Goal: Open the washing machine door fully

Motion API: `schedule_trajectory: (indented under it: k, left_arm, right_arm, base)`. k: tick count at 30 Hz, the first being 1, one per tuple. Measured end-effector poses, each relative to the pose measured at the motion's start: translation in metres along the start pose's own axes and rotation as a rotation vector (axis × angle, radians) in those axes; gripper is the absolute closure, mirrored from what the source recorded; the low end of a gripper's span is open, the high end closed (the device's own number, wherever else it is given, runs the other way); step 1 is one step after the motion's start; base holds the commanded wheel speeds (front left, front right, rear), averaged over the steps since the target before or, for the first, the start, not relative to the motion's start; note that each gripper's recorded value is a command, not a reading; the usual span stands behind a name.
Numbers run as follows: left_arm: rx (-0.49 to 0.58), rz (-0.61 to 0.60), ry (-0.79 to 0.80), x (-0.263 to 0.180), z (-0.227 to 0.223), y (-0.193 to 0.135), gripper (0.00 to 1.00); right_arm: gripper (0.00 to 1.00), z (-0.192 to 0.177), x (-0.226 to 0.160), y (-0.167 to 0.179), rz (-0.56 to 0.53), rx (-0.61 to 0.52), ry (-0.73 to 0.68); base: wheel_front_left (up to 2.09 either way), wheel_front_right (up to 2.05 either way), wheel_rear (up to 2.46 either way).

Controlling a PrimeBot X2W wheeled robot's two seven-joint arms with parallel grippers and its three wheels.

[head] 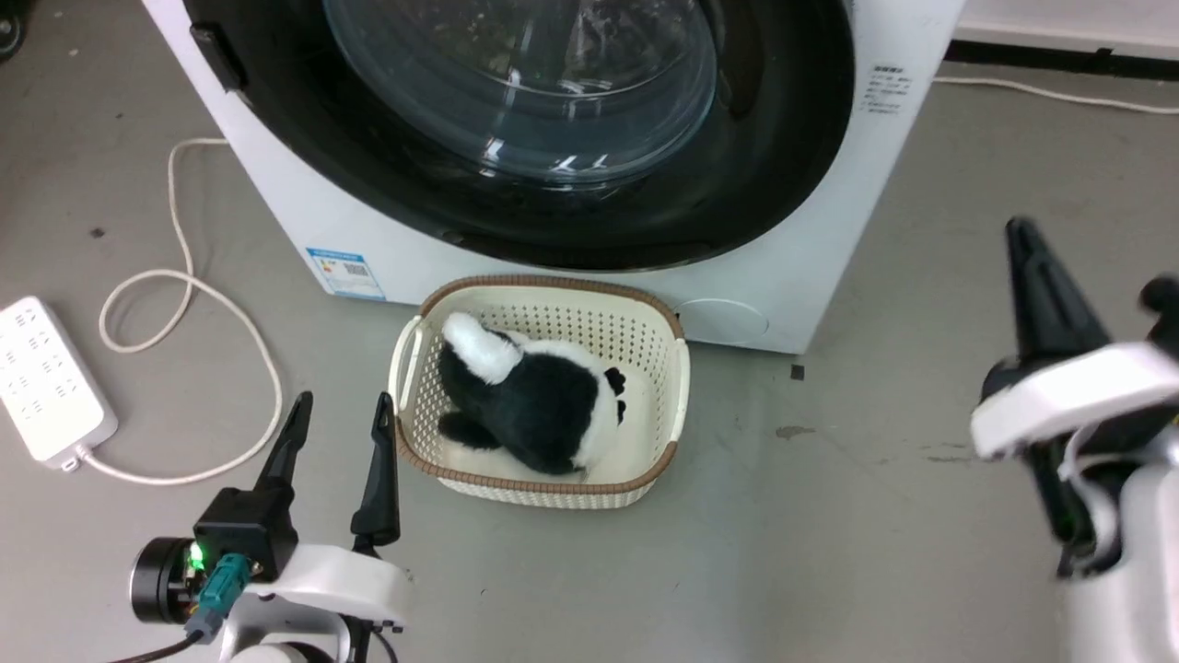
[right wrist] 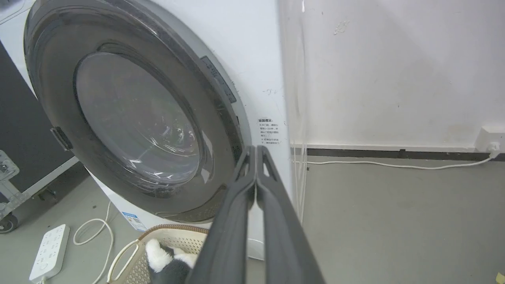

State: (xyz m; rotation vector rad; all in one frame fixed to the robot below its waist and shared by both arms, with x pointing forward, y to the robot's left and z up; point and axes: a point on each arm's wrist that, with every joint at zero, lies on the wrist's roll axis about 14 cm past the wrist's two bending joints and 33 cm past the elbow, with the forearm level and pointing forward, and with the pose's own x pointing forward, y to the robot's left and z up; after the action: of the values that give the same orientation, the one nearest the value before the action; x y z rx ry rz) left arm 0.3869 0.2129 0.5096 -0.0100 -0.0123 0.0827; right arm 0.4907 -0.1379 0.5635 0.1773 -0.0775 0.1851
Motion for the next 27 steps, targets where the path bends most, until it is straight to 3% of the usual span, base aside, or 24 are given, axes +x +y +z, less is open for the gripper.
schedule_trajectory:
  k: [9,27]
  left_arm:
    - [-0.003,0.027,0.011,0.001,-0.007,0.01,0.0]
    - [0.017,0.059,0.021,0.009,-0.018,0.027,0.0]
  right_arm:
    - [1.0,-0.015,0.042,-0.023,-0.063,0.261,0.081]
    - [1.0,-0.053,0.127,0.014,0.022,0.641,0.28]
  base:
    - [0.0,0.0,0.0]
    - [0.0,0.0,0.0]
